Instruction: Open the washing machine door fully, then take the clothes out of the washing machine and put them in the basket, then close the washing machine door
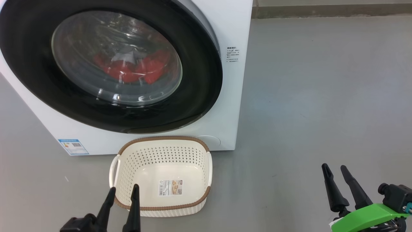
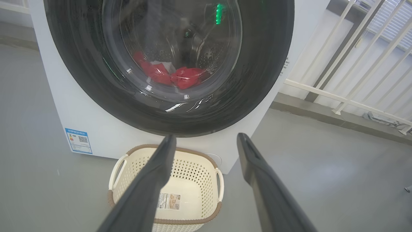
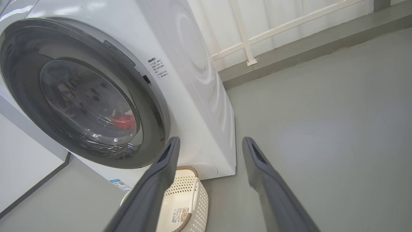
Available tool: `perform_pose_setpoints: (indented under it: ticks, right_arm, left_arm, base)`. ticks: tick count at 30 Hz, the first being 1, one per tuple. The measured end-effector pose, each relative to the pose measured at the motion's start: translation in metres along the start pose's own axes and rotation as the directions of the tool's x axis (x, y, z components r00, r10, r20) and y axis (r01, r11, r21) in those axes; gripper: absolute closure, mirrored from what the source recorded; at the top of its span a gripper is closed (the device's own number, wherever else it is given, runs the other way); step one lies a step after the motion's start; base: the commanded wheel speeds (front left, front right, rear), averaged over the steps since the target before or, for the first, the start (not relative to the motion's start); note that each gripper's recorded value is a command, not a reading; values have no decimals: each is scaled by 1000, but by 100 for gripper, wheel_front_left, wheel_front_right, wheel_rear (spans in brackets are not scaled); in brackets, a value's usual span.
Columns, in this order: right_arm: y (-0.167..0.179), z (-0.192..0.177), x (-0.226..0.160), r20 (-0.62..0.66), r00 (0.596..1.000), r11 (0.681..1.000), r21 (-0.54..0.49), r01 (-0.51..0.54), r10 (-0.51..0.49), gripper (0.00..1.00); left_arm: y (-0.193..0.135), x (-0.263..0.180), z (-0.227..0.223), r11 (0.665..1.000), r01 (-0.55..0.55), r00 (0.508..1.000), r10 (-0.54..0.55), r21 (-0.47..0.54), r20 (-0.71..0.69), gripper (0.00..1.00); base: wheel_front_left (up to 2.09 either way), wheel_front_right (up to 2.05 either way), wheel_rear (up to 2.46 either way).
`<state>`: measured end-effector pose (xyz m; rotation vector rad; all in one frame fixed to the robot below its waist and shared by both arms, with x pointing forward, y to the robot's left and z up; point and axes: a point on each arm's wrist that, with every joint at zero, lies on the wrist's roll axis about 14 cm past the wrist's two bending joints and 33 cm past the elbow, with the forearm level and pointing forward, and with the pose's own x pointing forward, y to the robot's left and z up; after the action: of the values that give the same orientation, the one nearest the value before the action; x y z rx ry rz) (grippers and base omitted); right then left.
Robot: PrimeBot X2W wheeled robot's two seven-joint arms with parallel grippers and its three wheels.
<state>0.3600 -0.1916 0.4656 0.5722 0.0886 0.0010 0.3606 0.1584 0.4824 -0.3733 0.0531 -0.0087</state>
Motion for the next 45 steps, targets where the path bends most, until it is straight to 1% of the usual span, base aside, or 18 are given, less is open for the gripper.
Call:
perform_pose_setpoints:
  ticks: [10, 18, 22, 28, 32, 45]
  right_arm:
    - [-2, -2, -3, -4, 1000, 994, -108, -11, 11, 0]
    - [0, 2, -3, 12, 999, 983, -182, -30, 33, 0]
    - [0, 4, -3, 22, 999, 977, -212, -34, 39, 0]
    - [-7, 11, -7, 46, 999, 965, -263, -15, 28, 0]
    - [-12, 5, -13, 28, 1000, 961, -276, -2, 10, 0]
    - [-16, 10, -13, 56, 998, 964, -265, 27, -12, 0]
  left_arm:
    - [-5, 0, 3, 993, 18, 999, -21, 120, 27, 0]
    - [-7, 0, 8, 976, 25, 998, -37, 216, 52, 0]
    - [-8, 0, 9, 968, 29, 997, -46, 249, 62, 0]
    - [-9, -1, 8, 953, 32, 996, -55, 300, 69, 0]
    - [-8, -2, 6, 951, 33, 997, -54, 307, 63, 0]
    - [-3, -3, 1, 956, 20, 998, -35, 291, 46, 0]
  base:
    - [0, 0, 0]
    - [0, 0, 0]
    - [0, 0, 0]
    - [0, 0, 0]
    - [0, 0, 0]
    - [0, 0, 0]
